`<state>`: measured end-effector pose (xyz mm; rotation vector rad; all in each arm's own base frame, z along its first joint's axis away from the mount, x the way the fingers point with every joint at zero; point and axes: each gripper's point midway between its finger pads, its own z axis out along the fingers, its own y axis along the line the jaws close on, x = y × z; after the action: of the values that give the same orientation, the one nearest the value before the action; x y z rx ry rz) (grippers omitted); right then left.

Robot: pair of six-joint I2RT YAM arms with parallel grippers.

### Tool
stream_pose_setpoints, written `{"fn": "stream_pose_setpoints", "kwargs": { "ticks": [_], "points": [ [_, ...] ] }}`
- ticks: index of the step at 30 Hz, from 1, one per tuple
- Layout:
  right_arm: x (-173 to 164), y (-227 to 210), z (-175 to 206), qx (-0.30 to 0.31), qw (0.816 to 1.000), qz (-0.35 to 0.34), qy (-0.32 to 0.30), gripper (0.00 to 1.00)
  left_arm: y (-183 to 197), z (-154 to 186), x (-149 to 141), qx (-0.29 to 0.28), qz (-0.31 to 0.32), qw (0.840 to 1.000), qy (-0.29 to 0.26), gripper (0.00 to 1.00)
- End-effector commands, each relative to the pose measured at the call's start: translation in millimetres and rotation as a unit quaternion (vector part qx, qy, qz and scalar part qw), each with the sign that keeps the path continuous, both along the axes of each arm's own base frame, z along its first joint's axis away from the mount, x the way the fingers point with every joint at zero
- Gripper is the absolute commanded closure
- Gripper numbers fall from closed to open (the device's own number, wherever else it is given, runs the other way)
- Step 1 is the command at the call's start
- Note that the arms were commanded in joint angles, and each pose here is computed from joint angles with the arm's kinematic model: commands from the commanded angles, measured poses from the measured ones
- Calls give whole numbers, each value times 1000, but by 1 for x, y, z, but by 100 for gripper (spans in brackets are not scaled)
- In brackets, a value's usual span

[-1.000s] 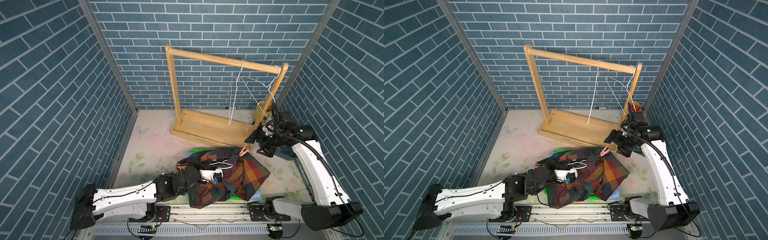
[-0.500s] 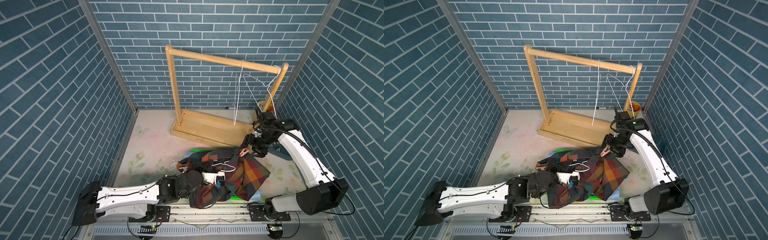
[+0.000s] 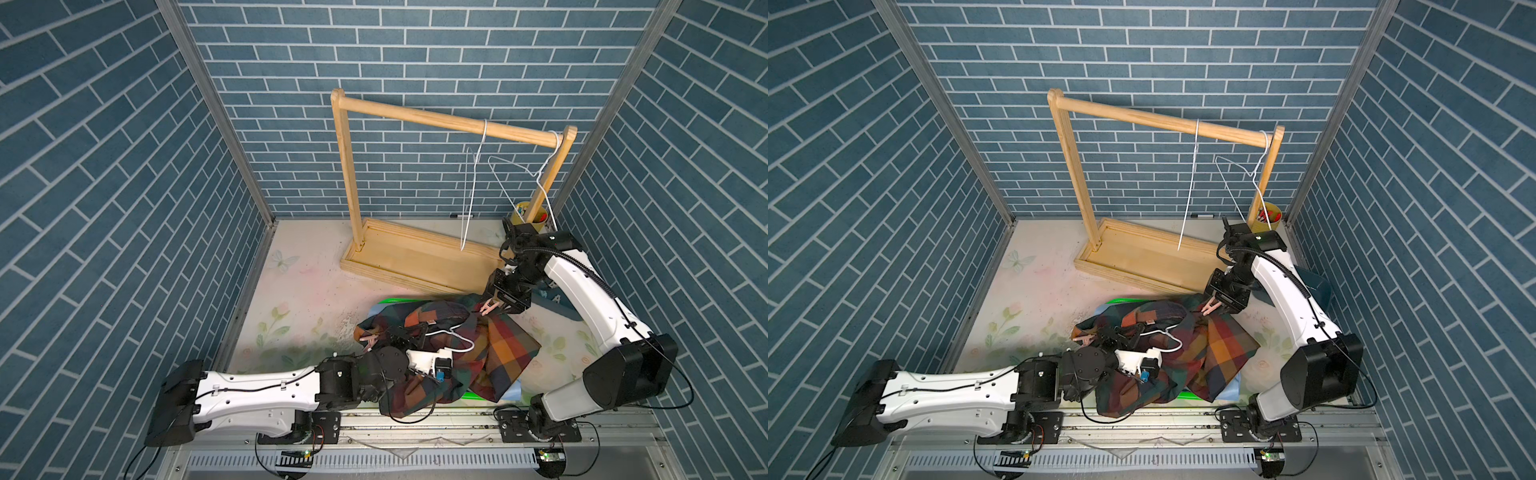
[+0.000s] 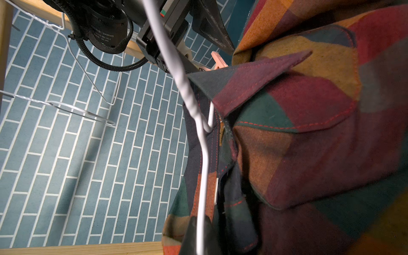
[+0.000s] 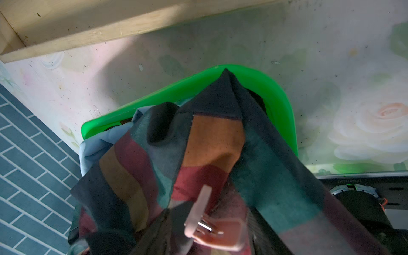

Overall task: Remove the clothespins securing long-sleeve shirts to the hanger
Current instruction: Remove the clamp from the hanger.

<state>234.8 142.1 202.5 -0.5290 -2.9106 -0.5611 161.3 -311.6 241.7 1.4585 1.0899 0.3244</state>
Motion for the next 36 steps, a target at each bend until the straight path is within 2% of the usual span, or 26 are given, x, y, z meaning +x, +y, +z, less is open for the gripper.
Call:
{"fn": "stream_pose_setpoints", "kwargs": {
  "ticks": [1,20,36],
  "points": [
    [-2,-2,6,-7,1000,14,6,46,-2,-1,-2,-5,-1,1000,-3,100],
    [-5,-8,4,-15,999,25,14,74,-5,-8,-1,0,1,1000,3,100],
    [-6,-12,4,-19,999,29,6,97,-4,-9,16,-11,21,999,30,100]
  ]
}}
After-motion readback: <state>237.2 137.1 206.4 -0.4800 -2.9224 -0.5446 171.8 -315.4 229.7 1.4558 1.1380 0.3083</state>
